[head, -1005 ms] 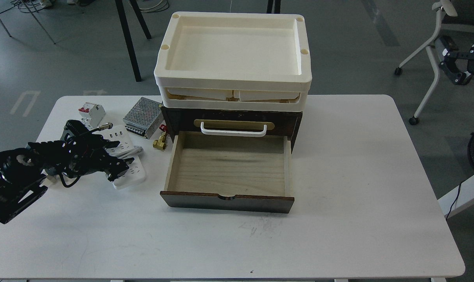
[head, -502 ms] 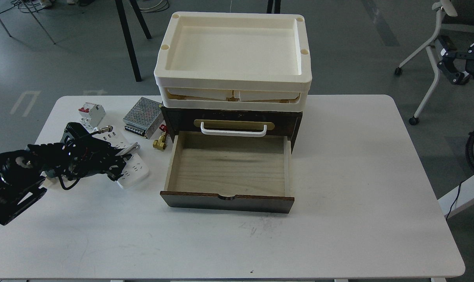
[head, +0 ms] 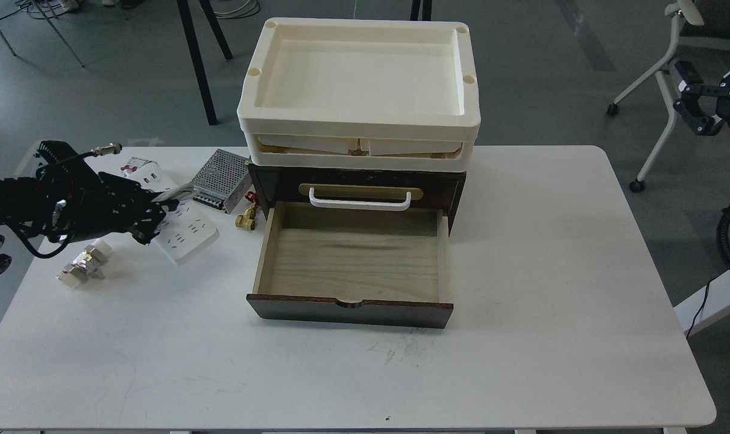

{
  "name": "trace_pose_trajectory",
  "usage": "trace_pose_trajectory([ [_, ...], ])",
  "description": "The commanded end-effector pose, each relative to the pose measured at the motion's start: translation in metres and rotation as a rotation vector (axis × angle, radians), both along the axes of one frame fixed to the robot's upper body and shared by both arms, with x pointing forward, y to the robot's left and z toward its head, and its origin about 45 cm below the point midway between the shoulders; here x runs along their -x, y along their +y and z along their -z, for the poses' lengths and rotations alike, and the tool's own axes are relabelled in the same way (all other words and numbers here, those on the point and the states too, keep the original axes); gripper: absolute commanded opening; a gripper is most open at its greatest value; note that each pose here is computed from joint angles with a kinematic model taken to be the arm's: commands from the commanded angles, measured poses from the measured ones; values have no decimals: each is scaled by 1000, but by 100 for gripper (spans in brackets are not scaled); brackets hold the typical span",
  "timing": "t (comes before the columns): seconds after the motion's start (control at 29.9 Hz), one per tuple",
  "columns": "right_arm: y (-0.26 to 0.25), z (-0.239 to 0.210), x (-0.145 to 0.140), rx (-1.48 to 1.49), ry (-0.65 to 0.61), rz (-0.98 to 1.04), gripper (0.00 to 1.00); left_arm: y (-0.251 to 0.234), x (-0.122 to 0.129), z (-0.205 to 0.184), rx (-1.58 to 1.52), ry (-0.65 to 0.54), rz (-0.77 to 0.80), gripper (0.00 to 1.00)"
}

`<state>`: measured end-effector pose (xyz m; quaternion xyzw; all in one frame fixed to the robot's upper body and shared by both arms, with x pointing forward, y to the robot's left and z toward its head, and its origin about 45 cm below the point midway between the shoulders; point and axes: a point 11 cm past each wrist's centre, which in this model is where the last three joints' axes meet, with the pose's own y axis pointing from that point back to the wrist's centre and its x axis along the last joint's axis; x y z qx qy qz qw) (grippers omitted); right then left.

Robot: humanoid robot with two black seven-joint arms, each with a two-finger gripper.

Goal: Put charging cable into cabinet
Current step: 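Carry the power strip with the left gripper over the open drawer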

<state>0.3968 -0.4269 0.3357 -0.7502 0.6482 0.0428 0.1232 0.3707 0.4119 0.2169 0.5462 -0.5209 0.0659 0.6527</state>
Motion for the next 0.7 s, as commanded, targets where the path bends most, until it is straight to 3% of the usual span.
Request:
trace_pose_trajectory([
  [0.0,-1,0,0,-5,1,5,100,-11,21,-33,133,14,-8,0],
  [0.23,-5,2,0,-4,5,16,100,-68,71,-77,458,99,30,0],
  [0.47,-6,6,1,-15,15,22,100,-147,75,-70,810,349,44,0],
  [0.67,-10,9,3,-15,21,33,100,-206,71,-48,941,455,103,0],
])
